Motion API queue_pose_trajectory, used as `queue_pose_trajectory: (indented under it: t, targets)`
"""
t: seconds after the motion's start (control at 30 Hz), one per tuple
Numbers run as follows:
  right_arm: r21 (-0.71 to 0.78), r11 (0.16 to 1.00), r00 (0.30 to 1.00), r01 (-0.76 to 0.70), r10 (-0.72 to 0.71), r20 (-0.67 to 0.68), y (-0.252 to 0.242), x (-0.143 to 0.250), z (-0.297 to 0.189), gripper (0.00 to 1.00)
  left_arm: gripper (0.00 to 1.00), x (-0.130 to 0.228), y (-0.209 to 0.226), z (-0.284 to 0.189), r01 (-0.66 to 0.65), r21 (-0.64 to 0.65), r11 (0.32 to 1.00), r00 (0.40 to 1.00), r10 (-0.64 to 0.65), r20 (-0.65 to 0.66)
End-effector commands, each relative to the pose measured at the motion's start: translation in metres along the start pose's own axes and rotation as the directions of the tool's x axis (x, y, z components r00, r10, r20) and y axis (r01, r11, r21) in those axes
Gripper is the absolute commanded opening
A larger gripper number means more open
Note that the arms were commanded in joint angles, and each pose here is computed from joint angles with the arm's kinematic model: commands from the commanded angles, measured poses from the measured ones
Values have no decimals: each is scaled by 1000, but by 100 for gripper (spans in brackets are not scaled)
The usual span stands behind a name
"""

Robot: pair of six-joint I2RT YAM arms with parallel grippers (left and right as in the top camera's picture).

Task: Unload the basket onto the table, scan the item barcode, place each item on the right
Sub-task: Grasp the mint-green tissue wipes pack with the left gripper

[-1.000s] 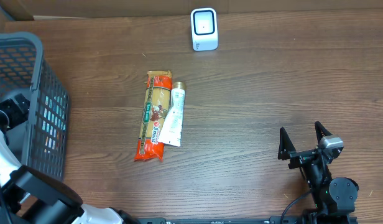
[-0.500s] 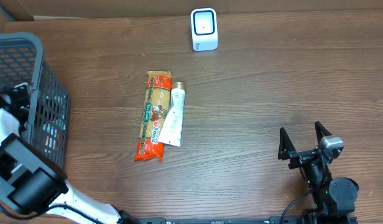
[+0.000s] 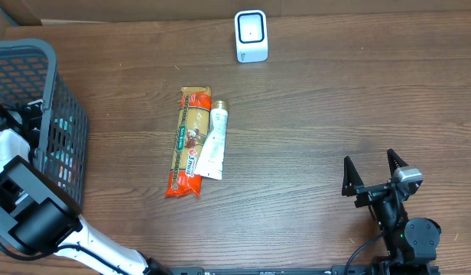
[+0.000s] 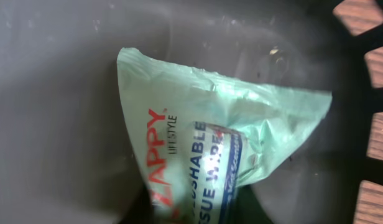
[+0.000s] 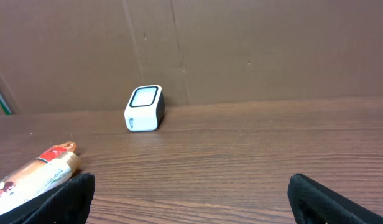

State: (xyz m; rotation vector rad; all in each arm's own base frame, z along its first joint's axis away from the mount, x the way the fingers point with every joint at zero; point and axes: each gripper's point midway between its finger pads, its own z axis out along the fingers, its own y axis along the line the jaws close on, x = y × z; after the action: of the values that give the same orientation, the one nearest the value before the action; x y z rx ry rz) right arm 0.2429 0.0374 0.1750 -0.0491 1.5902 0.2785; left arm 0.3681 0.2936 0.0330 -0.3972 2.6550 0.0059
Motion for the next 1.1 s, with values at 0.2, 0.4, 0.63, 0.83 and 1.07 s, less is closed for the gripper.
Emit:
queue_pose_trajectory:
  t: [0.2,0.4,0.63,0.83,1.07]
  targets:
    - [0,1000,1000,-1,1,5,0,2,0,100,4,-4,2,-19,29,-11,1000,995,-29,-100]
    - [0,1000,1000,-1,1,5,0,2,0,100,4,-66,2,-103,125,-42,991,992,-124,31]
    - [0,1000,1000,-1,1,5,0,2,0,100,4,-131,-43,-263,149,54,987,914,-159,374]
    - [0,1000,1000,-1,1,5,0,2,0,100,4,-132,-115,-380,42,231,972,799,-172,576]
    - [0,1000,1000,-1,1,5,0,2,0,100,4,-88,-223,-418,-133,400,907,844,-108,526]
